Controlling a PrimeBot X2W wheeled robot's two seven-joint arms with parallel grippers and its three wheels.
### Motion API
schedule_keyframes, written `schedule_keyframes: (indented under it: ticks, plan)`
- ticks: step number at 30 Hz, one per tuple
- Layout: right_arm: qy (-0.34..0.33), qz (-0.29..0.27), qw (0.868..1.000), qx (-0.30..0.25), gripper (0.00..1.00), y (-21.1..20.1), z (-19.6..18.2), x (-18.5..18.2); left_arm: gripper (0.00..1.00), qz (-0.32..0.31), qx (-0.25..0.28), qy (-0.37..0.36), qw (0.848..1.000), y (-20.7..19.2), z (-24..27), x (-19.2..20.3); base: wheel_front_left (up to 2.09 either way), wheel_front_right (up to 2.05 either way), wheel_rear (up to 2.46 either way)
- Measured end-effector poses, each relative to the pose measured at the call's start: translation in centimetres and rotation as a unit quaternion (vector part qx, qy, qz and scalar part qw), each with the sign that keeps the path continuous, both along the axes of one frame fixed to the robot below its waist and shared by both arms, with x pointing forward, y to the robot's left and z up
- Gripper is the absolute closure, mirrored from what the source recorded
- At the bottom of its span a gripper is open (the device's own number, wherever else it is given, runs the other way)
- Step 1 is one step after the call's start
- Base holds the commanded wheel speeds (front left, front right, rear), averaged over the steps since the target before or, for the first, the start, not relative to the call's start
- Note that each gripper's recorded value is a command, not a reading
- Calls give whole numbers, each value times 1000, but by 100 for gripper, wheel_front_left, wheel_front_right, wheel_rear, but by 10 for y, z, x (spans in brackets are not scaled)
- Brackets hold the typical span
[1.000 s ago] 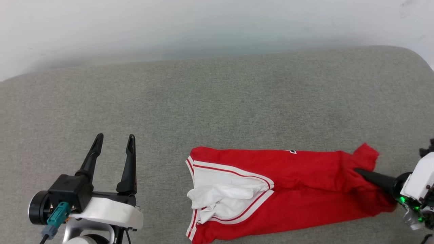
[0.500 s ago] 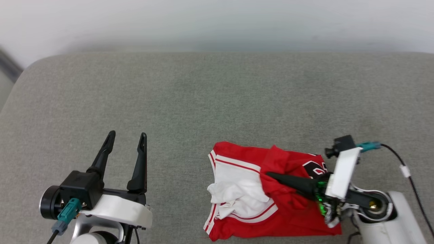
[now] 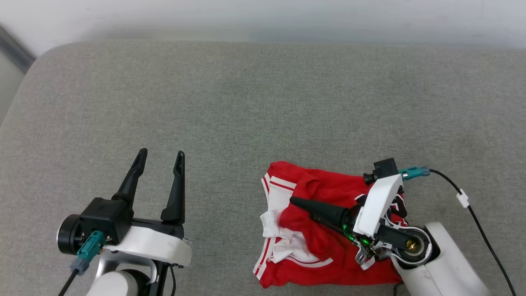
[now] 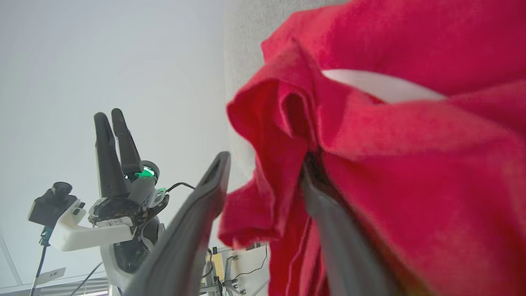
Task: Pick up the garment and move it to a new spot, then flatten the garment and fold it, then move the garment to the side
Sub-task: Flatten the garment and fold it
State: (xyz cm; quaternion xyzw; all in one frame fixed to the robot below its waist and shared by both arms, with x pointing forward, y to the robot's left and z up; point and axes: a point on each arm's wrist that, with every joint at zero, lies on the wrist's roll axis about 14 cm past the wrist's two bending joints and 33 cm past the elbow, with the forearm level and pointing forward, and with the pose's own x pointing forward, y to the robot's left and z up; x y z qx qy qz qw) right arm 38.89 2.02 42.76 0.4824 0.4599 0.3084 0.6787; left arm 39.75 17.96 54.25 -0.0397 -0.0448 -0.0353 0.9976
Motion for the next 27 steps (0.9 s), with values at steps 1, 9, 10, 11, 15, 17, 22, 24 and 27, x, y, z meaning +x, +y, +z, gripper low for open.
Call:
schedule_keyframes:
  ticks: [1,9,10,11,15,17,22,24,27]
  plan:
    - [-5,-1,1000,-2,0,0,1,0,0,-1,0,-1,1000,-1,0,0,0,0,0]
    - [-156,-10,982,-103,0,-25,30,18,0,-9,3,-14,1000,-6,10,1,0,0,0]
    - [-186,-19,973,-139,0,-38,30,24,0,-10,3,-17,1000,-7,11,1,0,0,0]
    - [-214,-30,961,-172,0,-51,30,29,0,-11,4,-19,1000,-7,12,2,0,0,0]
    - [-291,-60,912,-282,0,-98,30,41,0,-11,-6,-25,1000,-9,13,1,0,0,0]
    - [-315,-80,884,-335,0,-129,31,45,0,-11,-5,-26,1000,-11,12,2,0,0,0]
    - [-369,-165,816,-413,0,-198,53,47,0,-11,-8,-27,1000,-14,10,2,0,0,0]
    - [-397,-204,786,-428,0,-219,72,45,0,-12,-10,-24,1000,-15,8,2,0,0,0]
    - [-448,-265,740,-426,0,-235,108,40,0,-13,-8,-29,999,-16,9,2,0,0,0]
